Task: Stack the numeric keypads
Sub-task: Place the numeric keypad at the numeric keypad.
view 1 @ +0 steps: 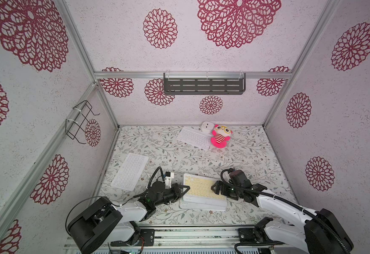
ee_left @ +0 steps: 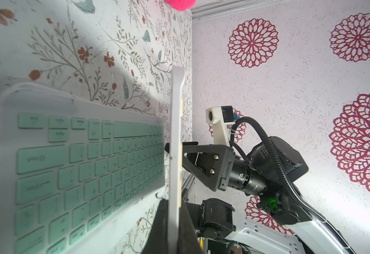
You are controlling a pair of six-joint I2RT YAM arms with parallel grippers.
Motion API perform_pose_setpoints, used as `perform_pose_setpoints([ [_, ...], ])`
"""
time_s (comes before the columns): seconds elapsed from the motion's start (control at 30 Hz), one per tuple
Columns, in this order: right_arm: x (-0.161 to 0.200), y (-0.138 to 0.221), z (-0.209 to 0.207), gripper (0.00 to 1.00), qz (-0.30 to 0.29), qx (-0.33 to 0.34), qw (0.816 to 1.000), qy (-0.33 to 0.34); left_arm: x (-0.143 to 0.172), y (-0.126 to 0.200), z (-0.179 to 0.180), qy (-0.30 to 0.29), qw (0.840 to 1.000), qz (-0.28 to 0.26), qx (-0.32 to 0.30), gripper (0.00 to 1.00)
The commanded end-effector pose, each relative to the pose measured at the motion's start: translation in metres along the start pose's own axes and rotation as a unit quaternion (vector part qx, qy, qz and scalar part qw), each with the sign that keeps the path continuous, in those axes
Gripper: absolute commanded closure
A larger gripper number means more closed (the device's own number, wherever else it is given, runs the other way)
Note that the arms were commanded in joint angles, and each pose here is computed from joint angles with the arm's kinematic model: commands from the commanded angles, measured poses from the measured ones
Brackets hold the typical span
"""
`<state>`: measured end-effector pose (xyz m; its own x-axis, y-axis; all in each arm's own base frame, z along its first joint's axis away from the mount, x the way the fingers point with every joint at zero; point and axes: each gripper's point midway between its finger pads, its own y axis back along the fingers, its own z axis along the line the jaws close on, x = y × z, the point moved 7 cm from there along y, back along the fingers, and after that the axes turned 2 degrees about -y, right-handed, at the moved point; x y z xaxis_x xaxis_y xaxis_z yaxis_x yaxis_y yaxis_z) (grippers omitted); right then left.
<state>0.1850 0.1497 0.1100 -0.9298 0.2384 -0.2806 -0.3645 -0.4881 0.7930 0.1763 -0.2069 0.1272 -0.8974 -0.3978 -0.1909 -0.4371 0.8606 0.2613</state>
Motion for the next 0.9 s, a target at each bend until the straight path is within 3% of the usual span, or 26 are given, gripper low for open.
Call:
perform_pose_setpoints([
  [0.0,-0.007,0.005,0.007,0.01,-0.018,0.001,1.000,-0.004,-0.001,0.004,-0.012,-0.021,1.000,-0.005,0.007,1.00],
  [0.37,-0.004,0.003,0.011,0.01,-0.017,0.020,1.000,0.009,0.000,0.007,-0.015,-0.033,0.999,-0.012,0.000,1.00],
  [0.63,0.000,0.003,0.008,0.01,-0.019,0.040,0.999,0.016,0.005,-0.003,-0.003,-0.006,1.000,-0.001,0.006,1.00],
  [0.87,0.005,-0.010,-0.002,0.02,-0.010,0.069,0.997,0.016,0.006,0.003,0.007,-0.008,1.000,-0.008,-0.023,1.00],
])
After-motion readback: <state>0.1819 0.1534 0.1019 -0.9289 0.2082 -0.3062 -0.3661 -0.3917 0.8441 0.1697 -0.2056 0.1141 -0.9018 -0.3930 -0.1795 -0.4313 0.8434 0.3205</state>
